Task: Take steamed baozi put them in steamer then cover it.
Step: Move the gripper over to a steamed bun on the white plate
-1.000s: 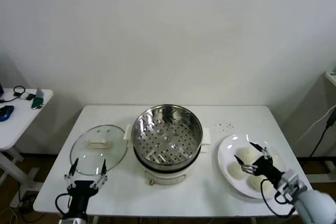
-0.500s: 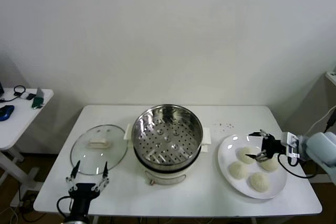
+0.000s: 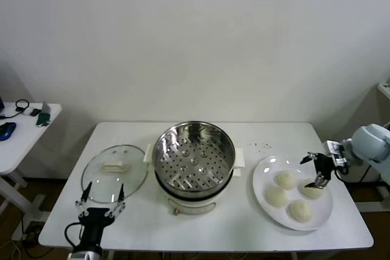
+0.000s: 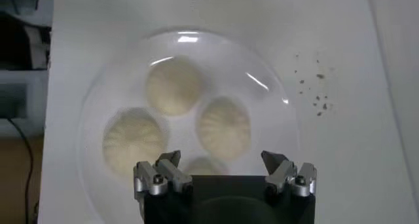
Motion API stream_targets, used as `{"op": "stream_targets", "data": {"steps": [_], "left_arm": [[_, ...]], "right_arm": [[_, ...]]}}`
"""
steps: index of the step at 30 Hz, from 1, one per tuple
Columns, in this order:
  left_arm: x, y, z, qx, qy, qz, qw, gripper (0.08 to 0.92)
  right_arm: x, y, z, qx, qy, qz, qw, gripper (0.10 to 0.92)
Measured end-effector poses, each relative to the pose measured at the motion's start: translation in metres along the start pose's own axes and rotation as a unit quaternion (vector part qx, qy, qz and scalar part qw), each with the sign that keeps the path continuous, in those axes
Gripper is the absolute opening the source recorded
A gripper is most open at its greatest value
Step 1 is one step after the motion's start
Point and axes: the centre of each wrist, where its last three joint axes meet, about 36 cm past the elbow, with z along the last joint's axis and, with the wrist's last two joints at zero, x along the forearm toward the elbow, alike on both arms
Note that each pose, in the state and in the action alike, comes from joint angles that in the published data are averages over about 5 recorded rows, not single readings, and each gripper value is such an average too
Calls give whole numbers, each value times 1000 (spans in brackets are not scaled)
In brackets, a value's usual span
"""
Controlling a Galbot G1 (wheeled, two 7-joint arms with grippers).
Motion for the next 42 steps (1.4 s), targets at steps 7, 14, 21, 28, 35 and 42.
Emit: {"op": "stream_targets", "data": {"steps": [7, 14, 21, 28, 35, 42], "left_arm": [[-3, 3, -1, -2, 0, -4, 1000, 823], [-5, 4, -2, -3, 0, -7, 1000, 823], [-7, 4, -4, -3, 0, -10, 1000, 823], [-6, 6, -3, -5, 1, -13, 1000, 823], [-6, 6, -3, -5, 1, -15, 1000, 823], [-7, 6, -4, -5, 1, -15, 1000, 823]], "right_arm": [[-17, -20, -17, 21, 31, -26, 999, 823], [-35, -34, -31, 36, 49, -36, 997, 823], [-56, -41, -42, 52, 64, -45, 996, 823], [-74, -44, -51, 65, 73, -51, 994, 823], [-82, -45, -57, 77, 77, -53, 993, 818], [-82, -45, -56, 82, 77, -51, 992, 741]]}}
